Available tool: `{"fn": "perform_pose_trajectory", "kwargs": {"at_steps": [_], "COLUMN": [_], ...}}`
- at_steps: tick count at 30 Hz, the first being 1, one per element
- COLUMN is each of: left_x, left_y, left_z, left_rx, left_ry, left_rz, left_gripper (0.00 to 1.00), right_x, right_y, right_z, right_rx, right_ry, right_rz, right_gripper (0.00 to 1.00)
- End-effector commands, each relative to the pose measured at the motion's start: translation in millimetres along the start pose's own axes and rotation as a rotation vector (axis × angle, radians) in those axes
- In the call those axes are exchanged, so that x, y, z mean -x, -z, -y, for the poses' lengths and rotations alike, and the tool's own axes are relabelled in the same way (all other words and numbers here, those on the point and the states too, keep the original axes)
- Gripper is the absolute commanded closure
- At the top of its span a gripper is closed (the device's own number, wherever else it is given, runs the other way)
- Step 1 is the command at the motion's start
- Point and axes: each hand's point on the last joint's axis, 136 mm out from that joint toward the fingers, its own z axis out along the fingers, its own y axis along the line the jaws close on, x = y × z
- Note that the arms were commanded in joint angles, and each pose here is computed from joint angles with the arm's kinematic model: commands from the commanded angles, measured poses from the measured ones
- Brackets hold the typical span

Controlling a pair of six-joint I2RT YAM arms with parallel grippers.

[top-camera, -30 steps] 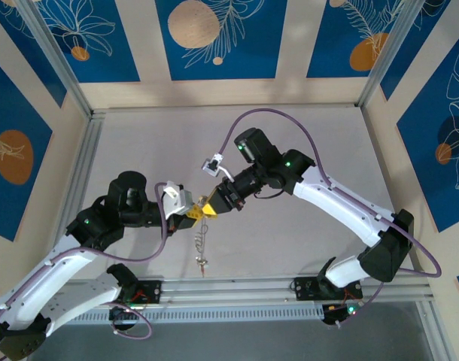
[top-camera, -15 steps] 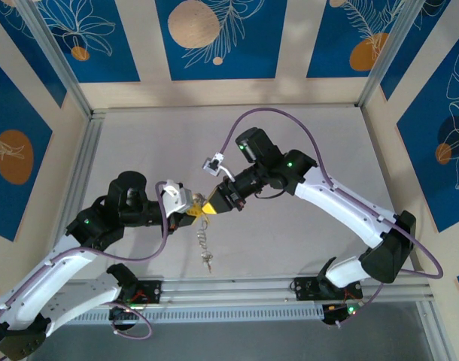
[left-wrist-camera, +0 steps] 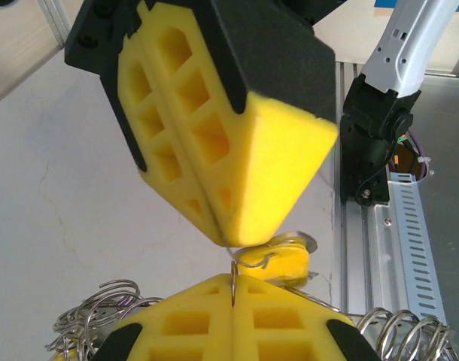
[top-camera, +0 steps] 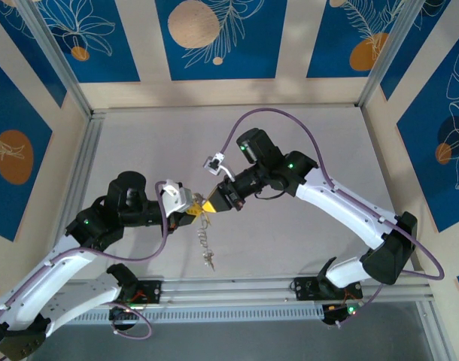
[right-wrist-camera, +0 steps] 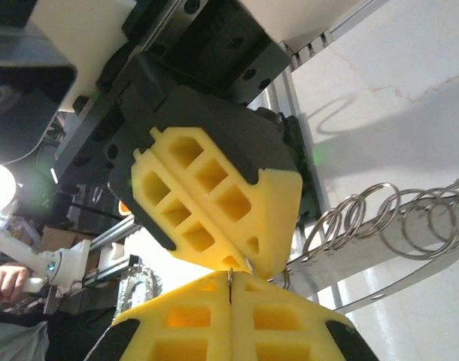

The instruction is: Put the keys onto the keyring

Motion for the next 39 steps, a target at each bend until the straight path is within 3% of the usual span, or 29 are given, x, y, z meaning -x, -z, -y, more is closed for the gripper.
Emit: {"fn": "perform_pose_trajectory", "kwargs": {"at_steps": [1,39], "left_x": [21,18], "left_y": [8,7], "left_z": [3,-3], "left_rx": [0.009,0.041], "left_ry": [-0.065,-0.053], "left_rz": [0.072,0.068], "left_gripper": [1.0,1.0], "right_x": [0,4], "right_y": [4,0], "right_z": [2,8], "right_rx": [-0.054,-0.23], "right_ry": [0.004,0.051], "right_rz": [0.03,0.147], "right_gripper": [1.0,1.0]}}
